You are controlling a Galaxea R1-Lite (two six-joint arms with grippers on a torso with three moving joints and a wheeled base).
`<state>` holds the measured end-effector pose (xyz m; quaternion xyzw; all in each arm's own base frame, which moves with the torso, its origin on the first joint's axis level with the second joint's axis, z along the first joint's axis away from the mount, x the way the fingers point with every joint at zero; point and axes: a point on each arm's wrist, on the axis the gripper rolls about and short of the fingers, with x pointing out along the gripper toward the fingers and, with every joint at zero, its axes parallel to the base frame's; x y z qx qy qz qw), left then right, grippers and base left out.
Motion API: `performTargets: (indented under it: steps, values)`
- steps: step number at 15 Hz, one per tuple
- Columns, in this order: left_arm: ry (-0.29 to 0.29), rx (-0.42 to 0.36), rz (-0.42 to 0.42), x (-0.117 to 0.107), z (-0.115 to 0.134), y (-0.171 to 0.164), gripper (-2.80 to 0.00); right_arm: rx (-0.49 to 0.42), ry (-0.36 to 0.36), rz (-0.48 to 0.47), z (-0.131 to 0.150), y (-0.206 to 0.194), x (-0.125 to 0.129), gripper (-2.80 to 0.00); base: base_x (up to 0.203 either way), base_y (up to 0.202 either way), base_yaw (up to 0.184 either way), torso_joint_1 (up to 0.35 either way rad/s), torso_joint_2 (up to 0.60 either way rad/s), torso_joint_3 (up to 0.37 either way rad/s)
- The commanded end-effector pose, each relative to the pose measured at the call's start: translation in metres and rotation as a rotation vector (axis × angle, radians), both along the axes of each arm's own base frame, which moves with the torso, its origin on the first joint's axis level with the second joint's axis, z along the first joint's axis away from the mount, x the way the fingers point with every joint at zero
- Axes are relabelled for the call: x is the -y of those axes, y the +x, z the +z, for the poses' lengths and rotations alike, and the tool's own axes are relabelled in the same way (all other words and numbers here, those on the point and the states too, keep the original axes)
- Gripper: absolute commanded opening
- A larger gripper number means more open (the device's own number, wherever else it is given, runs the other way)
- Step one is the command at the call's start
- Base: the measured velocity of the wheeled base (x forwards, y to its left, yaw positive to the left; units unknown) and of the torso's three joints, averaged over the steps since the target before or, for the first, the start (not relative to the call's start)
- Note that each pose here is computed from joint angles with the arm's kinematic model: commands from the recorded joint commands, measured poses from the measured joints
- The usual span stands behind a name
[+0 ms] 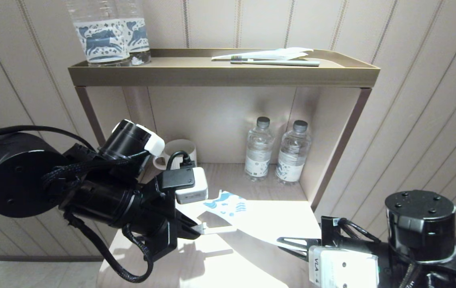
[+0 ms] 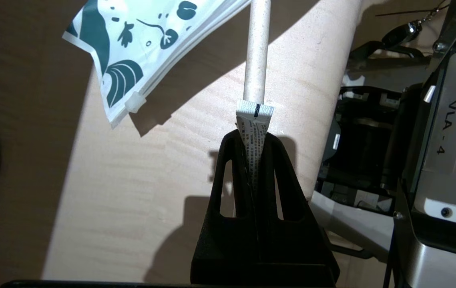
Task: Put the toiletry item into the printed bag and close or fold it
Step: Place the toothbrush in the storage bag
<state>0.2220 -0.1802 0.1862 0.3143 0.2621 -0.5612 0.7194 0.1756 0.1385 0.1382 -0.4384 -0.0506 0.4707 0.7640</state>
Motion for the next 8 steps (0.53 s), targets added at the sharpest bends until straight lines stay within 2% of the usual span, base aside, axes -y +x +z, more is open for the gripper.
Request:
performTargets:
  steps: [1,3,8]
  values:
    - [-0.004,0.004,0.006,-0.0002,-0.0016,0.0044,-2.80,0.003,-0.004,0.005,-0.0010,-0.0011,0.0006,-2.80,0.000,0.000,0.000,0.000,0.00,0.000]
    - [-0.024,0.030,0.015,-0.0002,0.0031,0.0093,-2.80,-0.003,-0.008,0.005,-0.0028,-0.0017,0.0011,-2.80,0.000,0.000,0.000,0.000,0.00,0.000]
    - [-0.017,0.019,0.015,0.0035,-0.0012,0.0139,-2.80,-0.001,-0.006,0.005,-0.0021,-0.0013,0.0008,-2.80,0.000,0.000,0.000,0.000,0.00,0.000]
